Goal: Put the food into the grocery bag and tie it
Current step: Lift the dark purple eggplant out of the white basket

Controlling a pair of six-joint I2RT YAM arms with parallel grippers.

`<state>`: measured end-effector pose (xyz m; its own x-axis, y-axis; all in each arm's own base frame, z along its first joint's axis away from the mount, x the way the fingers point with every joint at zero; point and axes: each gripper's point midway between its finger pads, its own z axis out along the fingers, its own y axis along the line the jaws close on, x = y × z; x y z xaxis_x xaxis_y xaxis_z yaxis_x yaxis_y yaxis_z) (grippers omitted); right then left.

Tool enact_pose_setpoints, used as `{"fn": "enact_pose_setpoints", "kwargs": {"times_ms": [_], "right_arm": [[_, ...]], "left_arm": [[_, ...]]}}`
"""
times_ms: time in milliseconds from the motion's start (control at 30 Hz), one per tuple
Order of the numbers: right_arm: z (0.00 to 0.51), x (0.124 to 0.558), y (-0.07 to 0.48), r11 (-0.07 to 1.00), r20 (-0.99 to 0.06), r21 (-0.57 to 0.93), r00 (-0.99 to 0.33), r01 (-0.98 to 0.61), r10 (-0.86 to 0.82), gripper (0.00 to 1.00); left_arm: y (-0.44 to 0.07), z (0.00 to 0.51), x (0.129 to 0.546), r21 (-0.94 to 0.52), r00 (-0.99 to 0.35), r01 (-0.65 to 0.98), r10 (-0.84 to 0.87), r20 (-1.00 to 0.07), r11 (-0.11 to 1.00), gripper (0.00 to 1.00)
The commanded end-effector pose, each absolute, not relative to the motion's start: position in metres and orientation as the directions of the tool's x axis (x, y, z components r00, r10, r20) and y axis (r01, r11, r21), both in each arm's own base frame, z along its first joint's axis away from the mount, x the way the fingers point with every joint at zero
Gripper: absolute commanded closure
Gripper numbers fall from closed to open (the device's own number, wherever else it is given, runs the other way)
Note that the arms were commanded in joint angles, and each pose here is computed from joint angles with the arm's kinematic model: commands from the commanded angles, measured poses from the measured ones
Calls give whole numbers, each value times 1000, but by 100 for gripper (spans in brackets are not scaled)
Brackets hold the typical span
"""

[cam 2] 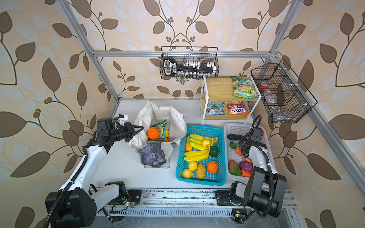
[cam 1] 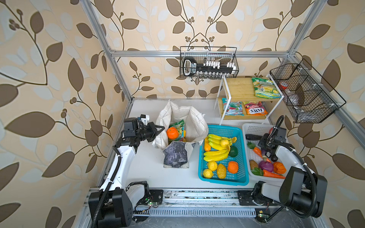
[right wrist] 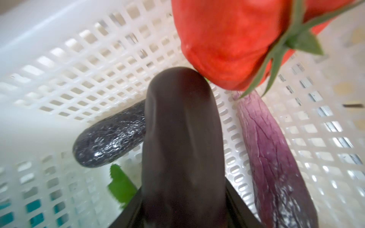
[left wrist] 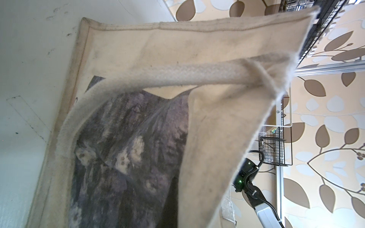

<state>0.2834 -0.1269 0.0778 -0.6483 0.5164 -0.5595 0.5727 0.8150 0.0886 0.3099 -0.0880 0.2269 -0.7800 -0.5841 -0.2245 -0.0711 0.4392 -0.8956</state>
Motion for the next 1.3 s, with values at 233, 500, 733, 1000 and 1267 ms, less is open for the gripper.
{"fn": "enact_pose_setpoints", "kwargs": {"times_ms": [233, 500, 733, 1000, 1267], "right_arm": [[105, 283, -103, 837, -578, 192, -630, 512, 518, 46], [111, 286, -78, 836, -552, 316, -630, 449, 547, 45], [96, 282, -85, 856, -535, 213, -677, 471, 505, 46], [88, 292, -94, 872, -557, 84, -703, 482, 442, 42], [62, 295, -81, 895, -510, 67, -756, 441, 410, 43]], "left_arm": [[-91, 242, 307, -893, -783, -12, -560, -271, 449, 100], [-91, 241, 307, -893, -784, -15, -560, -269, 450, 100], [-91, 240, 307, -894, -785, -18, -561, -265, 448, 100], [-91, 239, 308, -896, -786, -20, -561, -260, 444, 100], [-91, 237, 309, -897, -788, -27, -562, -252, 441, 100]]}}
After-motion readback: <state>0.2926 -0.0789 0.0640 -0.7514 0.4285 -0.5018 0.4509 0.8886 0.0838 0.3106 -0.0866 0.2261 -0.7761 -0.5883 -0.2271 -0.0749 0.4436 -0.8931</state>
